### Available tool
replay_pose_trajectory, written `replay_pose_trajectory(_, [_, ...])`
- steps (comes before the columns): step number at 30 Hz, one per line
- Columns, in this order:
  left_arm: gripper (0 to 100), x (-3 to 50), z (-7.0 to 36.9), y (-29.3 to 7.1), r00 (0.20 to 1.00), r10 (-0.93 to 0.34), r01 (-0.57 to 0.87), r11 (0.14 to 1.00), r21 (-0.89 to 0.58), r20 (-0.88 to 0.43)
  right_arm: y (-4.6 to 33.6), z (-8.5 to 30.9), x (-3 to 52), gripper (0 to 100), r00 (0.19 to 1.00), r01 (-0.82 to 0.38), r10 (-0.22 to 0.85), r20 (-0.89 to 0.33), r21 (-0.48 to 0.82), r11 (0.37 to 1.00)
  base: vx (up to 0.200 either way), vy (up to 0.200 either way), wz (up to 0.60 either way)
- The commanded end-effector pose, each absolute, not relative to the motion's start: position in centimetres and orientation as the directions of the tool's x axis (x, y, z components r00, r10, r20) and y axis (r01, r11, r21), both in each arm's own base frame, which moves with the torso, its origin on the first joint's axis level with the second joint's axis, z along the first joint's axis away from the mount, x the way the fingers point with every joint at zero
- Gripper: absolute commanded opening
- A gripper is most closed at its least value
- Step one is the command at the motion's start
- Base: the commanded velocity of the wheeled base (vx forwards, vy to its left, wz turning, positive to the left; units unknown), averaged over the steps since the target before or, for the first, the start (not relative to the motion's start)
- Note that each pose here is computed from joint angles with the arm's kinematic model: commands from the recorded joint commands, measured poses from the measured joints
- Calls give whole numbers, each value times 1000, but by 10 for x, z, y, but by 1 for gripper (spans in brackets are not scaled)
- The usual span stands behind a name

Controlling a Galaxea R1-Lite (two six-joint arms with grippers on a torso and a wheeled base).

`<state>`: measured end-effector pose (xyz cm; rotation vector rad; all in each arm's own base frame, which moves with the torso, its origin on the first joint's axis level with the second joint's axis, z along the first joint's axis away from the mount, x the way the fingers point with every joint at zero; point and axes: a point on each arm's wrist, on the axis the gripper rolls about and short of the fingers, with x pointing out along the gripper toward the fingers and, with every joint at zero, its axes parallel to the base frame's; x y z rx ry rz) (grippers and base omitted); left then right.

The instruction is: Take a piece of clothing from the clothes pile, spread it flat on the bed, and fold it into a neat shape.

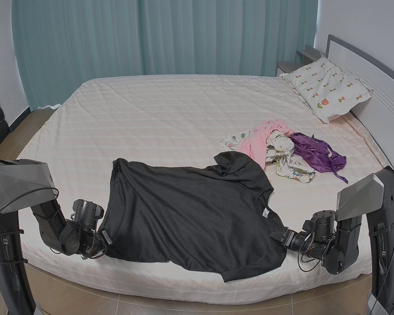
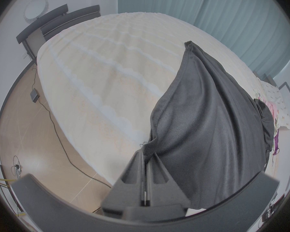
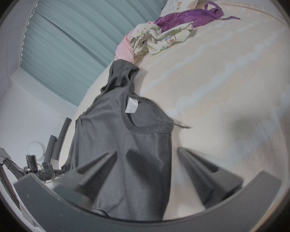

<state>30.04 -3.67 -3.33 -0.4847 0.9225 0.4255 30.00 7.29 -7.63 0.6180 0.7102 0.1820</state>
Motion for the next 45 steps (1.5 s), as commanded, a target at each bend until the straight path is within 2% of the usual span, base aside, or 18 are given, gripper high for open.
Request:
replay_pose_trajectory(1, [0,300,-20,-35,571,138,-550,796,-252,-809,74,-78,304,0,747,36,359,-560,573,819,0,0,0])
replay_pose_trajectory(7, [0,300,-8,-35,599,135,-550,786,-283,-789,78,-71,320,0,783,-7,363,-505,576,817,0,0,0])
replay_pose_trajectory(18, [0,314,6,-11,663,182,-580,738,-345,-726,78,-18,379,0,895,-119,348,-279,603,789,0,0,0])
replay_pose_trajectory(26, [0,320,-9,-1,646,204,-606,724,-331,-735,88,-16,414,0,897,-134,354,-263,603,786,0,0,0])
replay_pose_trajectory(31, [0,324,-18,-1,632,204,-612,724,-320,-747,89,-37,425,0,888,-106,348,-301,602,791,0,0,0])
replay_pose_trajectory(32, [0,325,-19,-1,632,204,-612,724,-320,-747,88,-41,426,100,888,-97,342,-308,601,793,0,0,0])
replay_pose_trajectory(35, [0,328,-21,-1,632,206,-612,723,-319,-747,84,-52,426,100,897,-41,288,-336,585,810,0,0,0])
replay_pose_trajectory(39, [0,328,-22,-2,633,205,-611,724,-319,-747,63,-40,429,100,926,7,215,-311,583,813,0,0,0])
replay_pose_trajectory(45, [0,328,-21,-1,632,206,-612,724,-318,-747,52,-30,424,100,930,28,194,-313,585,810,0,0,0])
